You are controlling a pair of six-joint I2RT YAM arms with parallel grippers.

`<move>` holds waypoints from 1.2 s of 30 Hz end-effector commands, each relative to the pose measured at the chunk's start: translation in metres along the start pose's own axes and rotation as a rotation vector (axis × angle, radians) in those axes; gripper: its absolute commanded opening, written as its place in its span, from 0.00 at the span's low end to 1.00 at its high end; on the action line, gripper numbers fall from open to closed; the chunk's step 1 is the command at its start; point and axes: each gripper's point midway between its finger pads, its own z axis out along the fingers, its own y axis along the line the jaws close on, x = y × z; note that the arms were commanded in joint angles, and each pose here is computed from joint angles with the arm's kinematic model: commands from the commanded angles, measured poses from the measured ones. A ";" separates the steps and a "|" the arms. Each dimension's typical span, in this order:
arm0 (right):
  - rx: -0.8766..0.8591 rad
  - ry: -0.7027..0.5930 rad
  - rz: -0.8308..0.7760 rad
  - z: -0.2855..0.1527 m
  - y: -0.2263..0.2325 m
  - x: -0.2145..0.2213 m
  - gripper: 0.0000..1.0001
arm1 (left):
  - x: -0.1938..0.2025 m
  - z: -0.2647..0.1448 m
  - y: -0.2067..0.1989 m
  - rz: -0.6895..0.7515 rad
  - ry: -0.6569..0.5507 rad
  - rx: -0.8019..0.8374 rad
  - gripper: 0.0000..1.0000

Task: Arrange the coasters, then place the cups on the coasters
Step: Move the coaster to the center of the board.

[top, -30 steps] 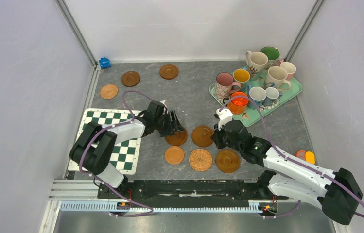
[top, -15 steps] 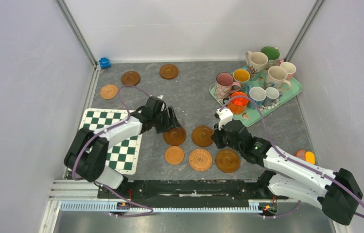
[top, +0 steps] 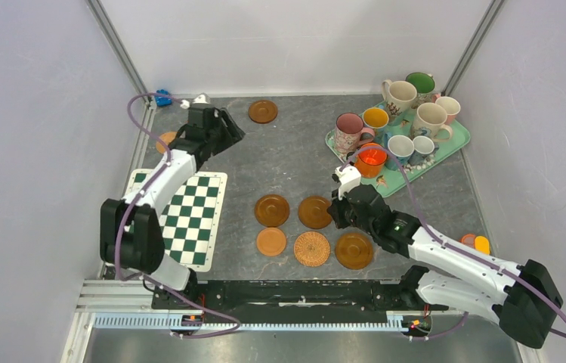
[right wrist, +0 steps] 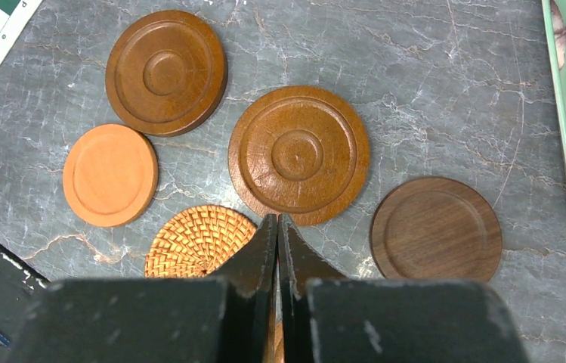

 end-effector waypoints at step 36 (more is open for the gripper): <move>0.022 -0.001 -0.058 0.037 0.012 -0.038 0.00 | -0.051 0.266 -0.030 -0.270 0.041 0.351 0.60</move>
